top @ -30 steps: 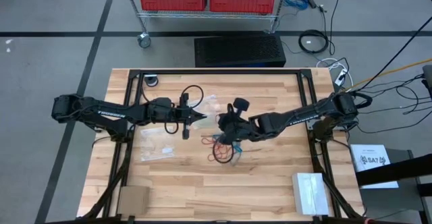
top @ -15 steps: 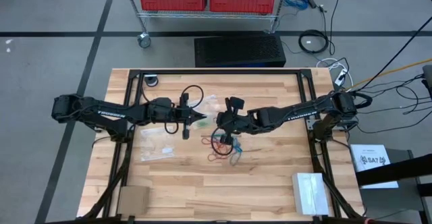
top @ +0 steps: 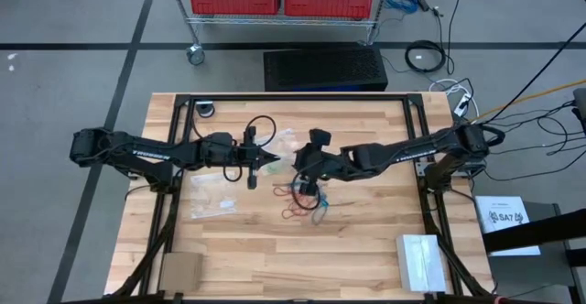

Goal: Sort rubber bands
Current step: Put the top red rubber band into the bottom right transparent zip bag

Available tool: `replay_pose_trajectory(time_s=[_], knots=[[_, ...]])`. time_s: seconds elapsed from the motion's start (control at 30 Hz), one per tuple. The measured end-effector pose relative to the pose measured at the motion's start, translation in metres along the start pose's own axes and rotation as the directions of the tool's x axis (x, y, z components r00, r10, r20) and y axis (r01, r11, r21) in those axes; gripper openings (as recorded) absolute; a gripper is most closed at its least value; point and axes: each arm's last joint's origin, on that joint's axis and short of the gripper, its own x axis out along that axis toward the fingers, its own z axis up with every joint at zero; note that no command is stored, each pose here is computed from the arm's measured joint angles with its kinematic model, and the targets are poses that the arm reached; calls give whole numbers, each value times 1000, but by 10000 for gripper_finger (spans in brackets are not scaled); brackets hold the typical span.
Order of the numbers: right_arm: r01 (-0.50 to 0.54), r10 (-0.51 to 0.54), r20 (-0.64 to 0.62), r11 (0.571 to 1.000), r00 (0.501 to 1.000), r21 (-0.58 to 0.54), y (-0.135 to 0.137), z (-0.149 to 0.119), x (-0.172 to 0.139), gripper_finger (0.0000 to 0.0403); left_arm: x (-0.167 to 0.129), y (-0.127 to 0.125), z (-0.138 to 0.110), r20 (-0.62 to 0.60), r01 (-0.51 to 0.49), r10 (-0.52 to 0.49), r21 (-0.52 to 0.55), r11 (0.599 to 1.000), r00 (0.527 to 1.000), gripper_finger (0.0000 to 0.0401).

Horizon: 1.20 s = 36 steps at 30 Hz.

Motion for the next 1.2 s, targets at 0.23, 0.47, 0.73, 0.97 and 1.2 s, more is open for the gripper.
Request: replay_pose_trajectory(time_s=[0.23, 0.47, 0.73, 0.97, 1.2], knots=[[-110, 110, -14, 994, 994, -6, 0, 0, -34, 210, 0, 0, 0, 0, -3, 3, 1, 1000, 1000, 2], [-220, 219, -117, 975, 969, 9, 31, -25, -25, 209, 0, 3, 1, 11, -35, 35, 0, 999, 999, 2], [-313, 314, -124, 949, 941, 21, 63, -58, 36, 196, -1, 16, 1, 21, -87, 87, -11, 996, 996, 2], [-308, 306, -182, 951, 934, 18, 71, -58, 87, 184, -7, 20, 4, 28, -106, 106, -14, 994, 994, 2], [-338, 334, -272, 940, 902, 35, 70, -60, 119, 187, -21, 19, 4, 49, -109, 109, -14, 994, 993, 2]])
